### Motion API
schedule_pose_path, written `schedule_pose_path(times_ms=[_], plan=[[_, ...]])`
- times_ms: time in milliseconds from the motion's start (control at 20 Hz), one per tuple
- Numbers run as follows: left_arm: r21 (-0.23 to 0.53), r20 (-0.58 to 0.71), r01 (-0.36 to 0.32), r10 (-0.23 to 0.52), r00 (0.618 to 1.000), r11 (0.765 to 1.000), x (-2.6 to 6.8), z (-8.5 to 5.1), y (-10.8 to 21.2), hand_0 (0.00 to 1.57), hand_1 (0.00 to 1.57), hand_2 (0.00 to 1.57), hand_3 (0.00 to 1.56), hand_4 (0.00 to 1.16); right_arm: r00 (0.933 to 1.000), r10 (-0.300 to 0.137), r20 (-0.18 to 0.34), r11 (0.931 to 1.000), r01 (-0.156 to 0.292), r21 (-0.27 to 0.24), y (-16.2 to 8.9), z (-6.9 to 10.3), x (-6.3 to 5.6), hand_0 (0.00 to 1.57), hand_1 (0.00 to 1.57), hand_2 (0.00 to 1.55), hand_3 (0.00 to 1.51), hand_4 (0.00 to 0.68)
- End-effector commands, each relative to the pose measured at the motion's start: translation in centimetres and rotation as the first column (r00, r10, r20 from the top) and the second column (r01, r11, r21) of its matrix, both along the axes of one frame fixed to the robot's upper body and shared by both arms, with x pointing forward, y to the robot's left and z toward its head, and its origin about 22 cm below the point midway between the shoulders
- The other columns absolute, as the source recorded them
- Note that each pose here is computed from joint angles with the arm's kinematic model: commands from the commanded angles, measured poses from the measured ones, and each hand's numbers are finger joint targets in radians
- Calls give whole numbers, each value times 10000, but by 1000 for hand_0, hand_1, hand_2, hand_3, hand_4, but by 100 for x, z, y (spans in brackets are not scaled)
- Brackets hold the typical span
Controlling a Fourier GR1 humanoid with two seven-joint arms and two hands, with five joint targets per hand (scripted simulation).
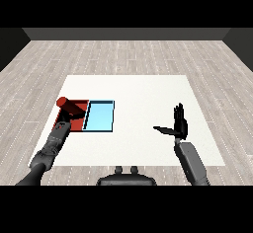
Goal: Pick the red can and put it in the red box
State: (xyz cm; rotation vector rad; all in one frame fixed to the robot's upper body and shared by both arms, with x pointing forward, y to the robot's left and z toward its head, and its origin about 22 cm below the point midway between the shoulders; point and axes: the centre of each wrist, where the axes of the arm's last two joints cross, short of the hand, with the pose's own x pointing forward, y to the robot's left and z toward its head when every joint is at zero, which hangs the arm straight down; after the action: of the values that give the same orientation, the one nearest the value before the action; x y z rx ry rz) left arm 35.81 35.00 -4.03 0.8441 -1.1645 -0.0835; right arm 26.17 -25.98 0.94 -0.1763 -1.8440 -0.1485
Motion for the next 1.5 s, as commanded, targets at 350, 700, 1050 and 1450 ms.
schedule_pose_path(times_ms=[350, 700, 1050, 1450], plan=[[-704, -1977, -2446, 2268, 9537, 9671, -355, -287, 292, 1285, 1285, 1170, 0, 698, 9998, -133, 118, 9999, 132, 52, 131, -91, 249, 0, 0, 0, 0, 0], [-786, -2811, -1558, 1280, 9511, 9847, -293, -170, 373, 0, 0, 0, 0, 0, 9993, -242, 279, 9993, 234, 280, 23, -37, 174, 0, 0, 0, 0, 0], [-1180, -202, -946, 929, 9955, 9885, -71, -59, 125, 0, 0, 0, 0, 0, 9982, 188, 569, 9986, -216, 475, -41, -20, 96, 0, 0, 0, 0, 0], [-2238, 3829, 2445, -1456, 9122, 9435, 76, 299, 213, 1107, 1107, 1166, 0, 0, 9903, 1014, 954, 9925, -1072, 581, 60, -10, 79, 0, 0, 0, 0, 0]])
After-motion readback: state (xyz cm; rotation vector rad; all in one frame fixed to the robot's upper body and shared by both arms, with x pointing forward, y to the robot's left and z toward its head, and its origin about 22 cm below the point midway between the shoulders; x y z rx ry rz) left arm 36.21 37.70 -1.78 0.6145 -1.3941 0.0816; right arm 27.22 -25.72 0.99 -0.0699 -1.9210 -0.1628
